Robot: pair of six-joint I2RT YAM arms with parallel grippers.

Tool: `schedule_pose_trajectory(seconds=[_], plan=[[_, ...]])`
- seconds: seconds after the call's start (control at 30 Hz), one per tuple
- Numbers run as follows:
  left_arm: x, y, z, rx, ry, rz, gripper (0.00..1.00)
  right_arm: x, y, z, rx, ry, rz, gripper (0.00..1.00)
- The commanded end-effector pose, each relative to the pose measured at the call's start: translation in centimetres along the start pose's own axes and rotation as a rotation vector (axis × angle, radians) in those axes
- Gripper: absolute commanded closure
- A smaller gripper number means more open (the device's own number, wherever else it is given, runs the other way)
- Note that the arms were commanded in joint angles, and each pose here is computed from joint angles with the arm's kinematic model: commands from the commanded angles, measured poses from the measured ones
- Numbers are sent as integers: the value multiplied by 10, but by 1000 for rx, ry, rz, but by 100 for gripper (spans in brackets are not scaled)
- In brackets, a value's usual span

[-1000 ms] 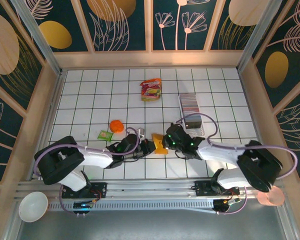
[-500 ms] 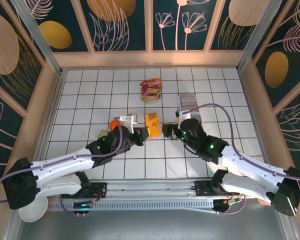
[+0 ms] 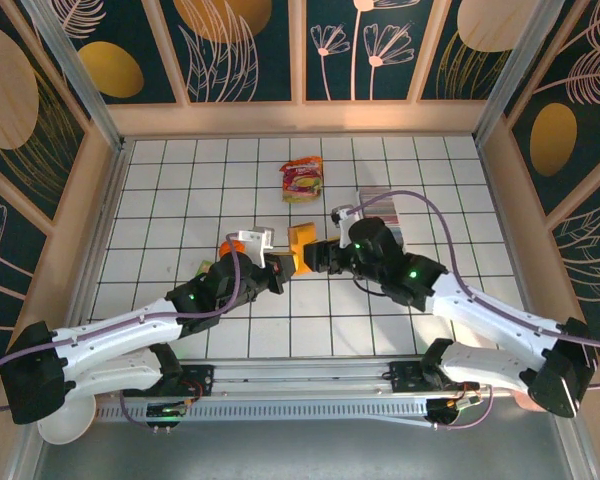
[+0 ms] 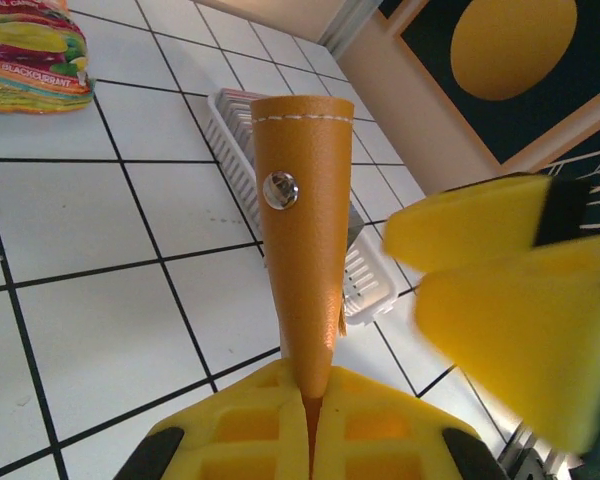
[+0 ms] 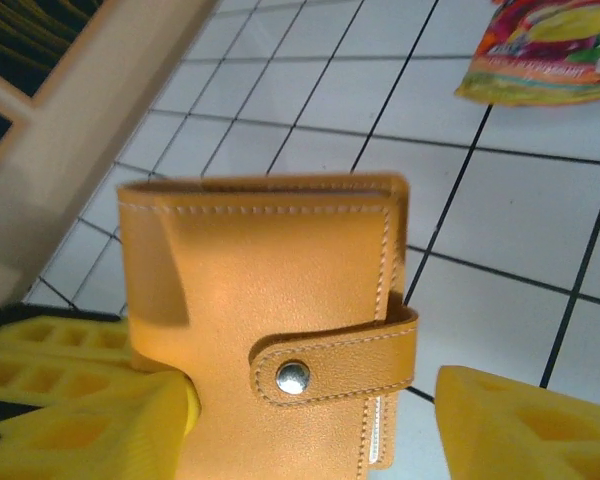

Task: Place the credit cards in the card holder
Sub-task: Open the button on the card holder.

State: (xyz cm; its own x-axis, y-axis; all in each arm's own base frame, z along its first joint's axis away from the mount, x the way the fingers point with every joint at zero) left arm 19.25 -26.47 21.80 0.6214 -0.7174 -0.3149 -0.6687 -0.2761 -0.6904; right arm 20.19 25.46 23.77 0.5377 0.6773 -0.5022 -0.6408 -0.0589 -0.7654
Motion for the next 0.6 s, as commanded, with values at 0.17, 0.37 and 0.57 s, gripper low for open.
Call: schedule_pose_trajectory(seconds=[0.17, 0.37, 0.57], plan=[[-2, 0, -17, -53, 129, 4, 100, 11, 0, 15, 41, -67, 20, 36], [-7, -3, -19, -73, 146, -18, 100, 18, 7, 9, 34, -26, 50, 40], [-12, -7, -16, -78, 133, -40, 100, 19, 12, -6, 37, 65, 55, 60]])
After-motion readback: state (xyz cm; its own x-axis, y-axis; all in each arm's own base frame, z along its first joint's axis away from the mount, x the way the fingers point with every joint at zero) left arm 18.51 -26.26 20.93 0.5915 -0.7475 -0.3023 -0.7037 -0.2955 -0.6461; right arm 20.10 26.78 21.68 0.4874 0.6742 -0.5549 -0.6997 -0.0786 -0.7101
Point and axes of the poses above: each hand's point on the last joint's axis, 136 mm out from that joint toward the fingers, its own x axis out along the fingers, its own z axis along the line the jaws close on, y = z × x, the point moved 4 cm from there along -x, back along the fingers, and after that the axes turned 4 degrees about -x, right-handed, at the moved point
